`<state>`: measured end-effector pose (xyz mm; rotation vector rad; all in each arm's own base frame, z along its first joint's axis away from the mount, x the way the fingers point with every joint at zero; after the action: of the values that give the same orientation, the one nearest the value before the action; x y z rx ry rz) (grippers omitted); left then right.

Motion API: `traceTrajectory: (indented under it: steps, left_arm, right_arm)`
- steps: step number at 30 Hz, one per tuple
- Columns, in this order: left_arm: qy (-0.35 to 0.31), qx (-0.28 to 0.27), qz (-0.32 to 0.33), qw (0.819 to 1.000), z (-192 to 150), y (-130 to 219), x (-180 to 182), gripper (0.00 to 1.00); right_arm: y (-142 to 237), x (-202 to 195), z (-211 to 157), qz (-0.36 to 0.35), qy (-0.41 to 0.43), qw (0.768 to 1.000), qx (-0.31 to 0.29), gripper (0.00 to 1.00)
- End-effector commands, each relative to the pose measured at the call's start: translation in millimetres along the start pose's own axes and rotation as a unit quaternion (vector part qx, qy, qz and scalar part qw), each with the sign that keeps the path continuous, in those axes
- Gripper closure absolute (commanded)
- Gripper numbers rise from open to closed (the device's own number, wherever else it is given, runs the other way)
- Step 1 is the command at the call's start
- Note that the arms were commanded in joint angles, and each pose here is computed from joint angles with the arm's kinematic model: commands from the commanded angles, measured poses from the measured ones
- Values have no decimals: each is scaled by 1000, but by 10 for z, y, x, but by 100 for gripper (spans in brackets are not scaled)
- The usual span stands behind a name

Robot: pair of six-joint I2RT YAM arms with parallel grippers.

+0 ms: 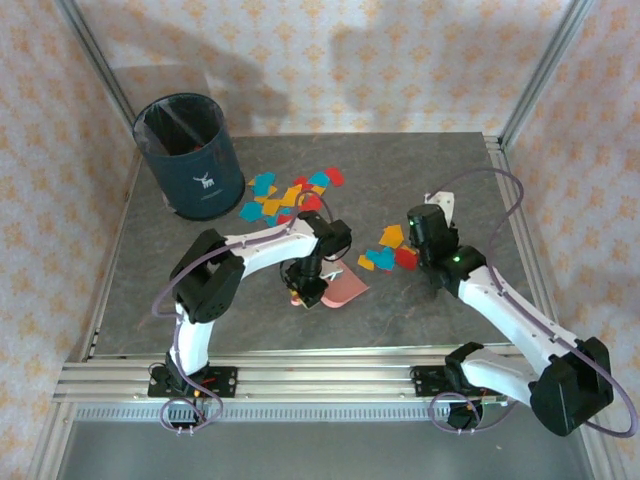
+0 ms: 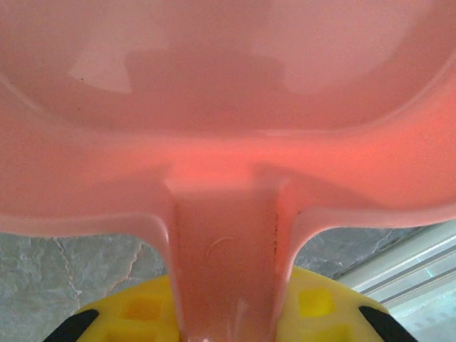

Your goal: Sweep away the paper scraps from the table

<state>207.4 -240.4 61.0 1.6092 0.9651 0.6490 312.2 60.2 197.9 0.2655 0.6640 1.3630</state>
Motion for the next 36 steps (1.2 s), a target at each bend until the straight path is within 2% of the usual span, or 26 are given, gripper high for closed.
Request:
traceTrajectory:
  steps: [1, 16, 25, 31, 36]
  left_arm:
    - [-19, 12, 14, 1000, -8, 39, -10, 100]
    - [-29, 13, 14, 999, 233, 37, -76, 100]
    - [-32, 7, 9, 999, 308, 37, -123, 100]
    - [-28, -9, 12, 999, 355, 63, -112, 100]
    - [-19, -22, 29, 999, 384, 70, -48, 100]
  right_arm:
    - [-14, 250, -18, 54, 12, 998, 14, 100]
    - [55, 757, 56, 176, 25, 984, 13, 100]
    - [196, 887, 124, 232, 17, 973, 2, 100]
    - [278, 828, 183, 232, 11, 973, -11, 100]
    - [338, 582, 277, 183, -14, 982, -49, 100]
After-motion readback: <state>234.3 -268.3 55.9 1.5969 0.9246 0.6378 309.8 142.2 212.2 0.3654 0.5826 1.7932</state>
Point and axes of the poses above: each hand's point on the last joint's axis, 136 mm out from that joint toward the fingers, its own y axis back along the fingers, its own x axis along the line the jaws close on, z = x × y, the point moved 1 cm from there along y, back along the fingers, and after that the axes turned 12 degrees about y, right-handed, at the moved point
